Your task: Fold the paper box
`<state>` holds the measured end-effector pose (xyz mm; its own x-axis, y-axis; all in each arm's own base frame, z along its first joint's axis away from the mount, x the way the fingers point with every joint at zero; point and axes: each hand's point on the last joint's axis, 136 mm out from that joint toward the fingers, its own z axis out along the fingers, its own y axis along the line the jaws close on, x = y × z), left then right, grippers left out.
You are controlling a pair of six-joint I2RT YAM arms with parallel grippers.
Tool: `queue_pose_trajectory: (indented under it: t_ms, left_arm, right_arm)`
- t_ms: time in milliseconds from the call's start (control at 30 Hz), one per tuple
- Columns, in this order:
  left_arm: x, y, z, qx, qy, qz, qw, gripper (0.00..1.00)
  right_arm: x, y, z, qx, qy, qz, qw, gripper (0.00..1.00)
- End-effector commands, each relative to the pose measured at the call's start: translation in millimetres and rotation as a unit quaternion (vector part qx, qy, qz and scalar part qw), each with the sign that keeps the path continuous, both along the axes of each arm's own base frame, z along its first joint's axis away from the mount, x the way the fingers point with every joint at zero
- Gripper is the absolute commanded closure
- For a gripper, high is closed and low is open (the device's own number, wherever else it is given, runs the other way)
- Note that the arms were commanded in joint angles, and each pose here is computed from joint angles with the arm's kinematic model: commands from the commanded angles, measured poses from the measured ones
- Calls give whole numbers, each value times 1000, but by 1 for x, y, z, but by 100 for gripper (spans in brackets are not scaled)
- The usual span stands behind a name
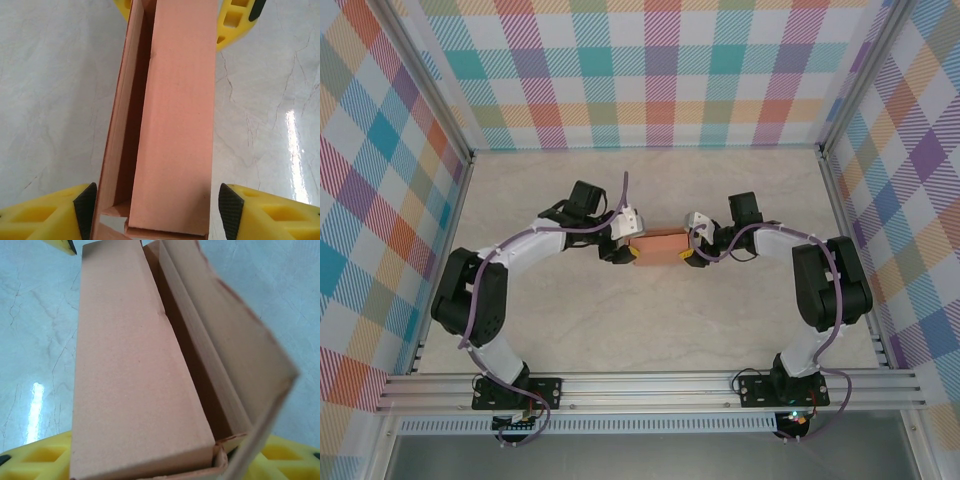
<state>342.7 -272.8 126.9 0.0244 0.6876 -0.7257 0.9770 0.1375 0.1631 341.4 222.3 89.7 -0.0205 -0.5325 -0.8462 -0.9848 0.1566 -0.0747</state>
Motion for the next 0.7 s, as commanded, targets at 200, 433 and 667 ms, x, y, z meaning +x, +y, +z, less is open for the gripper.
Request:
queue_pose_trajectory:
  t_ms: [200,433,667]
  left_arm:
    - [-8,-28,-13,33,3,-58,998,53]
    - [-9,-24,-12,49,5,-54,997,57]
    - [-13,-20,-17,59,20,-46,997,57]
  right_arm:
    - [1,5,6,19,-1,20,1000,40]
    - [8,3,15,18,-17,-1,1000,34]
    - [9,-12,71,29,-63,-86,994,0]
